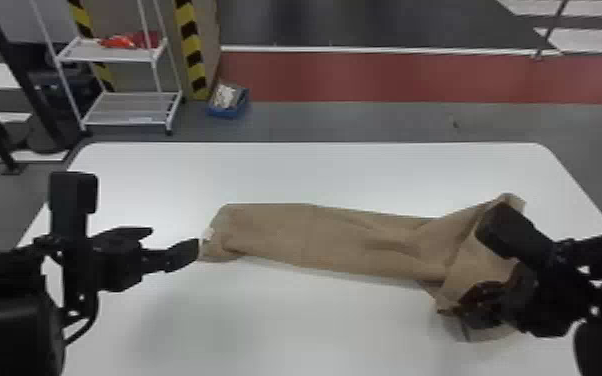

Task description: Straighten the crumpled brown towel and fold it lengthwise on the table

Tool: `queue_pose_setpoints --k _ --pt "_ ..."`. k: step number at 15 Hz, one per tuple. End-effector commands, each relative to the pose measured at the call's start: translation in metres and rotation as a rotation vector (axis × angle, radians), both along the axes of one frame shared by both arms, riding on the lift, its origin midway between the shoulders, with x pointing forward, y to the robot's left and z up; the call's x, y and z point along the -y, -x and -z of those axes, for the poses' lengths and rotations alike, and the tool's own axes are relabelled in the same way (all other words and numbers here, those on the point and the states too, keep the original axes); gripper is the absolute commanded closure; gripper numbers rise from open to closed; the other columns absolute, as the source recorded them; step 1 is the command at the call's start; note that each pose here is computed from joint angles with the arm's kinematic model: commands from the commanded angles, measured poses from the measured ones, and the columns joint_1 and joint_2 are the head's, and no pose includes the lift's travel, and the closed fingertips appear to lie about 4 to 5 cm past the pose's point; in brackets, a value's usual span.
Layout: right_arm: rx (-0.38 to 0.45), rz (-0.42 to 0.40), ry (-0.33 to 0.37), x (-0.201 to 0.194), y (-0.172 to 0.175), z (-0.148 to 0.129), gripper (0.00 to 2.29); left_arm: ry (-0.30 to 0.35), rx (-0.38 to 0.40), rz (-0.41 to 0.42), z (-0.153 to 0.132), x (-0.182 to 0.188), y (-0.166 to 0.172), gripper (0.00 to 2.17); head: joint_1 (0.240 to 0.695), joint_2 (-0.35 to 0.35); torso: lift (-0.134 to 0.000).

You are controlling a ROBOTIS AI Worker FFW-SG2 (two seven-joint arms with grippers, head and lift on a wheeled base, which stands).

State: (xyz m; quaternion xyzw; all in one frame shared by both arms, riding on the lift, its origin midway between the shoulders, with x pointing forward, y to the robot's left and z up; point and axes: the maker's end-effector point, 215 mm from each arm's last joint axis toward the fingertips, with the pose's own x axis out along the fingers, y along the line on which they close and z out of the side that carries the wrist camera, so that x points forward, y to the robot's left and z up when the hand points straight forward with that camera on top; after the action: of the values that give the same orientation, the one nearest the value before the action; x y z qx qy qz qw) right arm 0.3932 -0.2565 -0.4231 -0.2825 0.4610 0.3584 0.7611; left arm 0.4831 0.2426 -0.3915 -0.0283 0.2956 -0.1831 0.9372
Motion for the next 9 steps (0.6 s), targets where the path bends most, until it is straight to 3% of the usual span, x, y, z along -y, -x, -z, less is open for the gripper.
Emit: queue_pose_setpoints --k 1,3,4,6,7,9 --pt "0.039 0.029 -0.017 0.016 -0.012 -0.016 1.54 0.015 0.008 0.005 -0.002 0.003 -0.001 0.05 0.695 -0.018 -0.124" --pt "0.08 0.065 -0.057 0.033 -0.021 -0.038 1.59 0.09 0.021 0.023 -0.008 0.017 -0.002 0.06 0.695 -0.031 -0.124" --pt "0.1 0.062 -0.061 0.034 -0.022 -0.046 1.59 0.169 0.036 0.054 -0.018 0.029 0.0 0.07 0.695 -0.043 -0.124" --pt "0.101 0.058 -0.056 0.037 -0.011 -0.045 1.59 0.253 0.033 0.144 -0.023 0.063 0.01 0.11 0.695 -0.072 -0.124" --pt "0.109 0.049 -0.055 0.035 -0.007 -0.048 1.59 0.269 0.027 0.201 -0.019 0.085 0.015 0.17 0.695 -0.109 -0.124" --pt "0.114 0.049 -0.057 0.034 -0.001 -0.05 1.59 0.239 0.095 0.286 -0.016 0.119 0.008 0.2 0.695 -0.152 -0.124"
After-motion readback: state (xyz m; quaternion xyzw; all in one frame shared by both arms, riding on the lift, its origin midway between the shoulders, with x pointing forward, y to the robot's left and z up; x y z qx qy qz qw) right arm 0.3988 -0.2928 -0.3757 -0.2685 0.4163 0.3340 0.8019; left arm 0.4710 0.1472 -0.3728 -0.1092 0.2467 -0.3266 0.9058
